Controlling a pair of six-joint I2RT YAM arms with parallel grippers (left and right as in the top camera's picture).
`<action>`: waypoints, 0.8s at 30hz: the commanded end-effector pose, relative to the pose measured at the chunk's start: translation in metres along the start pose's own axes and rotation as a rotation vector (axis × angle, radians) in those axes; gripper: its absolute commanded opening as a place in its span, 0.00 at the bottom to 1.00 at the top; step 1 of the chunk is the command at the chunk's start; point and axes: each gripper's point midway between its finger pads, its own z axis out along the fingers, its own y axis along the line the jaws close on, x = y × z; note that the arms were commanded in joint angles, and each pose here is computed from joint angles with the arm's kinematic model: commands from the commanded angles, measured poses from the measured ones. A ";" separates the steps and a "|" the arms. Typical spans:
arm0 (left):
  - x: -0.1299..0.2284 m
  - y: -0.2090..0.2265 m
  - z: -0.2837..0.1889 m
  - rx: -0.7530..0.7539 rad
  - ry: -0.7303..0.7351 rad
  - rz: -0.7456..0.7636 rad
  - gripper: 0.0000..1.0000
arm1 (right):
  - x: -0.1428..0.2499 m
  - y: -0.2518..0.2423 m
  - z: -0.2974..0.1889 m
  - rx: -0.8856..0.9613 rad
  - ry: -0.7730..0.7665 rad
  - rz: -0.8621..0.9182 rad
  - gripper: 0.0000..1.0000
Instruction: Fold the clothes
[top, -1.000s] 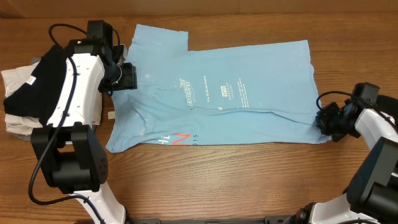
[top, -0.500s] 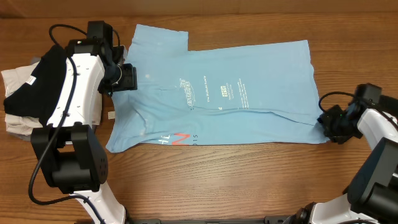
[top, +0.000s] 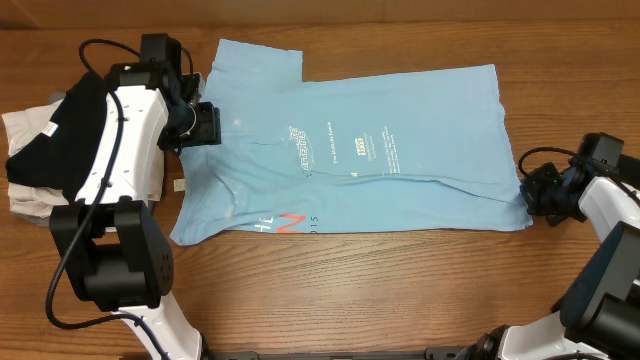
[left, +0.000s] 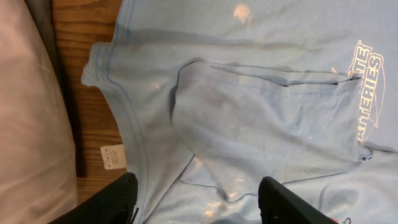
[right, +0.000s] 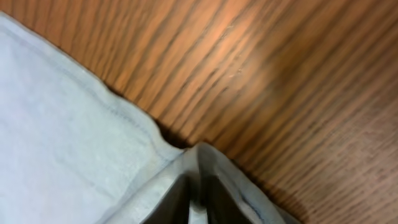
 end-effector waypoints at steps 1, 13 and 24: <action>-0.009 -0.005 -0.016 0.021 -0.051 0.014 0.66 | 0.003 0.006 0.000 -0.041 0.015 -0.009 0.07; -0.009 -0.005 -0.016 0.022 -0.051 0.014 0.66 | -0.013 0.053 -0.009 -0.280 -0.010 0.018 0.04; -0.008 -0.005 -0.016 0.021 -0.047 0.014 0.67 | -0.026 0.050 -0.008 -0.254 -0.070 0.054 0.04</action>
